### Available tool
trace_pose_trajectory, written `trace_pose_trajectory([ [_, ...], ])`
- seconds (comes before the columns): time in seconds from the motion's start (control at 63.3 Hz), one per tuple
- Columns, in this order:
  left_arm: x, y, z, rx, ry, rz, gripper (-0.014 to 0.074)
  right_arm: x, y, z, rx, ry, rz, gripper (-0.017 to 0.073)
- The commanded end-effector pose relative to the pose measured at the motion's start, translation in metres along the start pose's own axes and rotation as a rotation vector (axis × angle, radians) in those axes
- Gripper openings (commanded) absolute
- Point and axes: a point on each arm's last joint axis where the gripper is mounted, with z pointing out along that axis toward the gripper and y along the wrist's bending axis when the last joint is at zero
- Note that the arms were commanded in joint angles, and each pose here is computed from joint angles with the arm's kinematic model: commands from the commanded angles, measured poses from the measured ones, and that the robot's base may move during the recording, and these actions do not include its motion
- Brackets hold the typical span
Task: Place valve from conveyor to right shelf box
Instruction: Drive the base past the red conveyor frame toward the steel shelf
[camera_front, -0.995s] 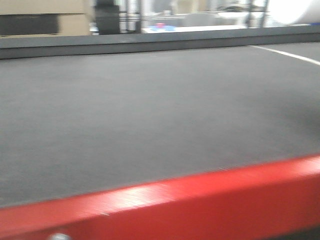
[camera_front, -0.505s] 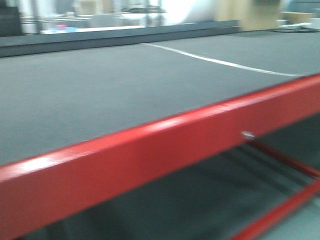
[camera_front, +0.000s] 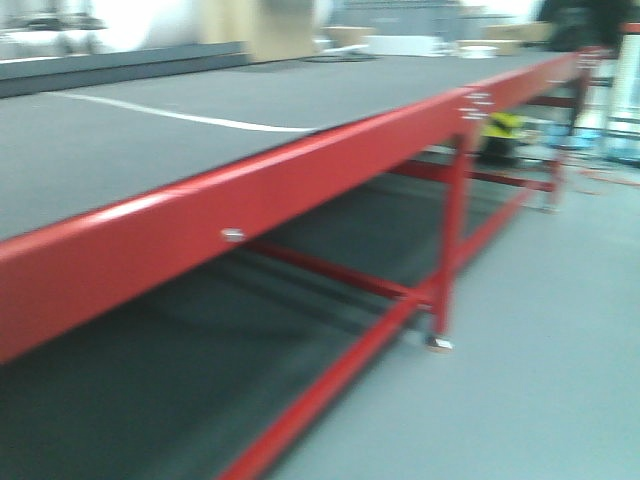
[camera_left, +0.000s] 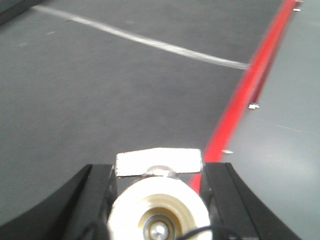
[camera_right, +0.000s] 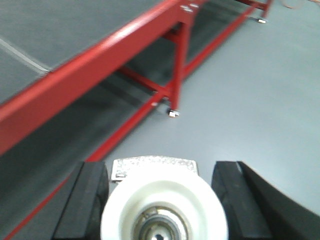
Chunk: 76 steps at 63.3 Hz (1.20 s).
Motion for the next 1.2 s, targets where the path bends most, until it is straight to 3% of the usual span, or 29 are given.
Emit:
trace_pose_trajectory([
  [0.0,-0.0073,-0.0011,-0.0057,-0.001,-0.074,-0.011,-0.0111,-0.0108,-0.0002,-0.0097,0.008,-0.099,-0.011,-0.0154],
  [1.184,-0.0073,-0.0011,-0.0057,-0.001,-0.074,-0.011,-0.0111,-0.0108,-0.0002,-0.0097,0.008,-0.099,-0.011,-0.0154],
])
